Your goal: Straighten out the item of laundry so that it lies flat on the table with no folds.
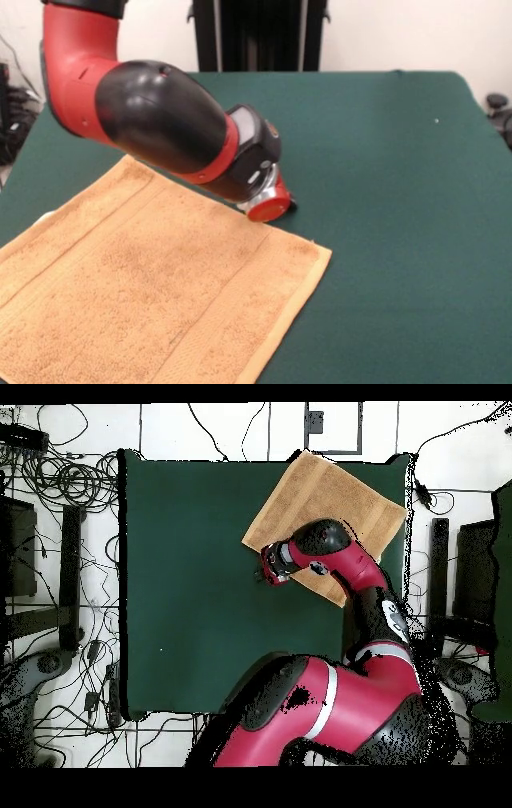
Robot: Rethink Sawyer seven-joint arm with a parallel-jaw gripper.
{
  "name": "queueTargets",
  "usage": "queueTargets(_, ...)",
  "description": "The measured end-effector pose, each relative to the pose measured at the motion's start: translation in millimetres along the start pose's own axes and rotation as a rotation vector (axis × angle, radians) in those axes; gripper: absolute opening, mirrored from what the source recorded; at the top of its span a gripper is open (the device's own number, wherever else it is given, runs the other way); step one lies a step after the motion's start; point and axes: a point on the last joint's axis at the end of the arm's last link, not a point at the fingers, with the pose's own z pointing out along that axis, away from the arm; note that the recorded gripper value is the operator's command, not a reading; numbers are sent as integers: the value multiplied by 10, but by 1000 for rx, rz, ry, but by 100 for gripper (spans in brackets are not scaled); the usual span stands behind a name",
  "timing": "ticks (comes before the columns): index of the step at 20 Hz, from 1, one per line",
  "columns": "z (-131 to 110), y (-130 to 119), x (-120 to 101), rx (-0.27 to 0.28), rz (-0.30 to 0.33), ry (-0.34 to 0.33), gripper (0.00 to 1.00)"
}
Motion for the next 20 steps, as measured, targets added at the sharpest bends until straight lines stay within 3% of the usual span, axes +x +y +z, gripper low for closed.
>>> queueTargets(6, 161, -90, 142, 30, 11, 35, 0)
queueTargets(10, 143, -153, 256, 39, 17, 49, 0)
queueTargets(16, -205, -86, 597, 12, -20, 8, 0)
queueTargets(18, -321, -27, 691, -6, -37, -24, 0)
queueTargets(19, -486, 66, 791, -40, -58, -82, 0)
queueTargets(20, -532, 95, 815, -51, -64, -100, 0)
